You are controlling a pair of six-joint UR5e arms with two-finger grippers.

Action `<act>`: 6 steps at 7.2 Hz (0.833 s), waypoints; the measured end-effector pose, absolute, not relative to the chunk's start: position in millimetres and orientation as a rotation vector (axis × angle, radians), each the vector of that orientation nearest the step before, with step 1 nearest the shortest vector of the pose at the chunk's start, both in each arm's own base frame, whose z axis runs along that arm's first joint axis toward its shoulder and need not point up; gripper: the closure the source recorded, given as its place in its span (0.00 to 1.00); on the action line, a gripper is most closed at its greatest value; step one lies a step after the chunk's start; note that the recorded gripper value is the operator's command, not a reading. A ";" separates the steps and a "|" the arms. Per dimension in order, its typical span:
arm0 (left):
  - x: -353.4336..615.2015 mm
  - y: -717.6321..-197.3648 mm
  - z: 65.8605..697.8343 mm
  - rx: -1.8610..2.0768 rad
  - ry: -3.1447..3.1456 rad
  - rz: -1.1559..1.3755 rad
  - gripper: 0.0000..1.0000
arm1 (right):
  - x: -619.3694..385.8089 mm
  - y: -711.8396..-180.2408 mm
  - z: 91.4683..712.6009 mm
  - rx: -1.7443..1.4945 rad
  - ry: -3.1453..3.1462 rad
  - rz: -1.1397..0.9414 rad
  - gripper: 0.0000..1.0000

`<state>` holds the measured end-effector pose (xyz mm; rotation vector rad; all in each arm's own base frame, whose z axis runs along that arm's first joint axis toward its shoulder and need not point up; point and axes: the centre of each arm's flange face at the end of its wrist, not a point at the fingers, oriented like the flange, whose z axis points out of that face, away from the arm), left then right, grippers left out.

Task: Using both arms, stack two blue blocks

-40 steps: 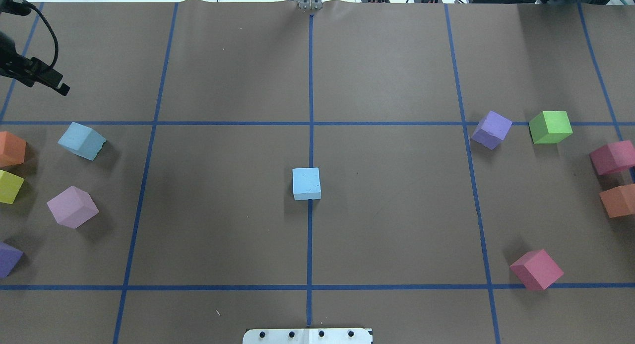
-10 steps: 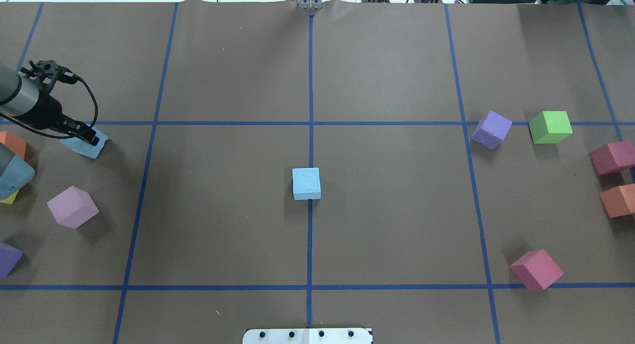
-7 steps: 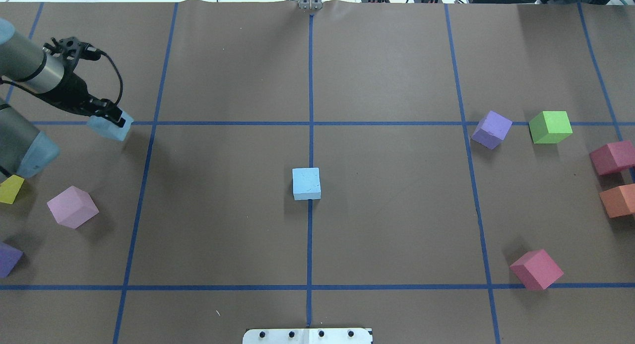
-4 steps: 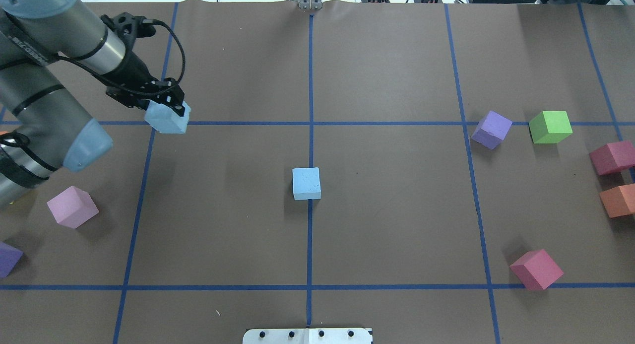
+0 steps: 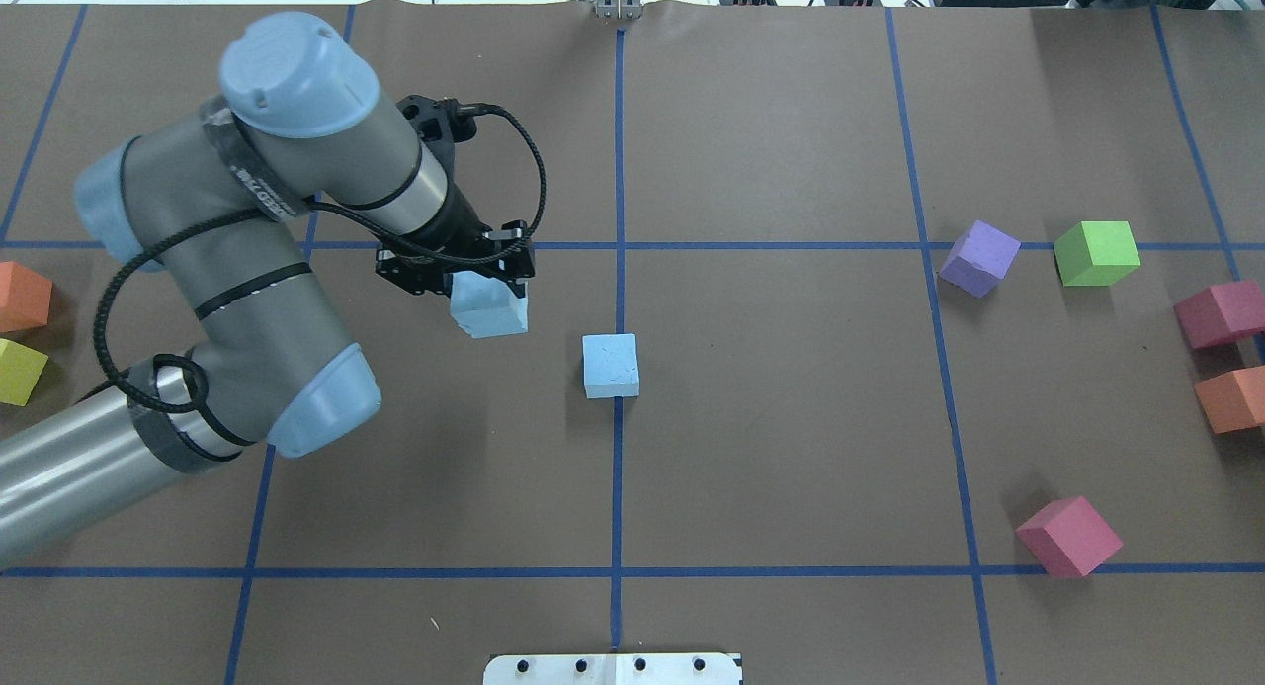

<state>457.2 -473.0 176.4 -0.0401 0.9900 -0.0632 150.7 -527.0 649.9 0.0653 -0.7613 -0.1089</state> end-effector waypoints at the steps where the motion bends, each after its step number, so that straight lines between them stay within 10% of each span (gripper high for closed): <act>1: 473.8 -463.0 154.8 -0.047 0.977 -0.074 0.34 | 150.6 -526.4 650.4 0.064 -0.762 -0.108 0.00; 6: 551.9 -470.7 111.4 -0.055 0.932 -0.098 0.34 | 150.6 -527.1 649.0 0.067 -0.763 -0.109 0.00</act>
